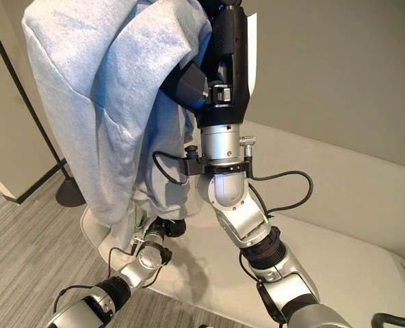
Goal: Hang the clothes on the sofa on the clothes rack.
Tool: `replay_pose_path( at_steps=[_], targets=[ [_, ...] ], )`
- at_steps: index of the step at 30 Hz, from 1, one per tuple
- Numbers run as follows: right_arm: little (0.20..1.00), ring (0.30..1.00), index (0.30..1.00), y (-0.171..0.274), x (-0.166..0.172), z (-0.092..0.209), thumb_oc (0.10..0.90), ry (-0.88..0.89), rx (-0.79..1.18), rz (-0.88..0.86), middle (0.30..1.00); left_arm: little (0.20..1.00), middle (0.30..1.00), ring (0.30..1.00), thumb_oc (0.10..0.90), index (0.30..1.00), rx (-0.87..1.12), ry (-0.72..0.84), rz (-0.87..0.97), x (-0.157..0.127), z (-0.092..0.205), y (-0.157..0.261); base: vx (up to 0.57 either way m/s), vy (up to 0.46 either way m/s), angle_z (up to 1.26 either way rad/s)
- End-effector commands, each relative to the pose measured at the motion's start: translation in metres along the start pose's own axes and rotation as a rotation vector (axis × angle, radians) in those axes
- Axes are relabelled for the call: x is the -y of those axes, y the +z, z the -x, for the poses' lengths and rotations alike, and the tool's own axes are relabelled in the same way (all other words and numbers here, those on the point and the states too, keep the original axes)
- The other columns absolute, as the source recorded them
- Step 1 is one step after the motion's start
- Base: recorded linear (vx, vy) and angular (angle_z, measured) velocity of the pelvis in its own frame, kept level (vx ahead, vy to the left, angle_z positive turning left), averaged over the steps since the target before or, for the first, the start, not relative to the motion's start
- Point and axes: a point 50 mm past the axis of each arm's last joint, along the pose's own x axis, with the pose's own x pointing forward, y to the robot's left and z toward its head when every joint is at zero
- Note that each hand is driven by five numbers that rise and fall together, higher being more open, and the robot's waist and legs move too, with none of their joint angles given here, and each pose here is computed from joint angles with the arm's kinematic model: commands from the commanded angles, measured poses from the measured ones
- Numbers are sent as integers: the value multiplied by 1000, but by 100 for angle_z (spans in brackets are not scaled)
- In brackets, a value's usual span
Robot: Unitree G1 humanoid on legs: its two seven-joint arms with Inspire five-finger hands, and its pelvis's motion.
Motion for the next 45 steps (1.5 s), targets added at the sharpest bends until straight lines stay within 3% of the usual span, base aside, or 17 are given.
replay_pose_path(
  at_steps=[1, 2, 8, 12, 15, 16, 21, 27, 31, 38, 42, 45],
  targets=[
    [300, 300, 300, 43, 12, -18, 400, -79, 270, -53, 300, 300, 300, 300, 400, 300, 346, -21, 64, 2, -8, 73, -10, 2, 11],
    [300, 300, 300, 43, 16, -20, 400, -90, 272, -18, 300, 900, 900, 900, 800, 900, 385, -62, 64, -1, -2, 75, -14, 4, 9],
    [300, 300, 300, 39, 44, -34, 400, -185, 275, 232, 300, 900, 900, 900, 800, 900, 579, -375, 157, -19, 47, 83, -16, 9, 17],
    [300, 300, 300, 36, 57, -40, 400, -239, 256, 302, 300, 900, 900, 900, 800, 900, 622, -456, 239, -46, 71, 84, -7, 23, 24],
    [300, 300, 300, 35, 64, -41, 400, -258, 249, 336, 300, 900, 900, 900, 800, 900, 649, -410, 252, -71, 83, 82, 6, 12, 18],
    [300, 300, 300, 35, 69, -41, 400, -268, 250, 349, 300, 900, 900, 900, 800, 900, 677, -344, 218, -89, 88, 81, 4, 8, 16],
    [300, 300, 300, 38, 76, -37, 400, -270, 260, 372, 300, 900, 900, 900, 800, 900, 692, -157, 102, -127, 96, 73, 20, 12, 16],
    [300, 300, 300, 40, 79, -31, 400, -241, 261, 382, 300, 900, 900, 900, 800, 900, 645, 64, -21, -158, 96, 56, -2, -3, 4],
    [300, 300, 300, 42, 78, -33, 400, -224, 267, 364, 300, 900, 900, 900, 800, 900, 549, 74, 3, -153, 91, 36, -1, -14, 3],
    [300, 300, 300, 50, 68, -45, 400, -217, 311, 277, 300, 900, 900, 900, 800, 900, 339, -36, 49, -116, 70, -2, -1, -2, 1],
    [300, 300, 300, 52, 49, -40, 400, -168, 327, 67, 300, 900, 900, 900, 800, 900, 256, -12, 43, -85, 42, -10, 7, -27, -6],
    [300, 300, 300, 54, 35, -25, 400, -102, 328, -96, 300, 900, 900, 900, 800, 900, 243, 114, -27, -75, 18, -3, -16, -45, -14]
  ],
)
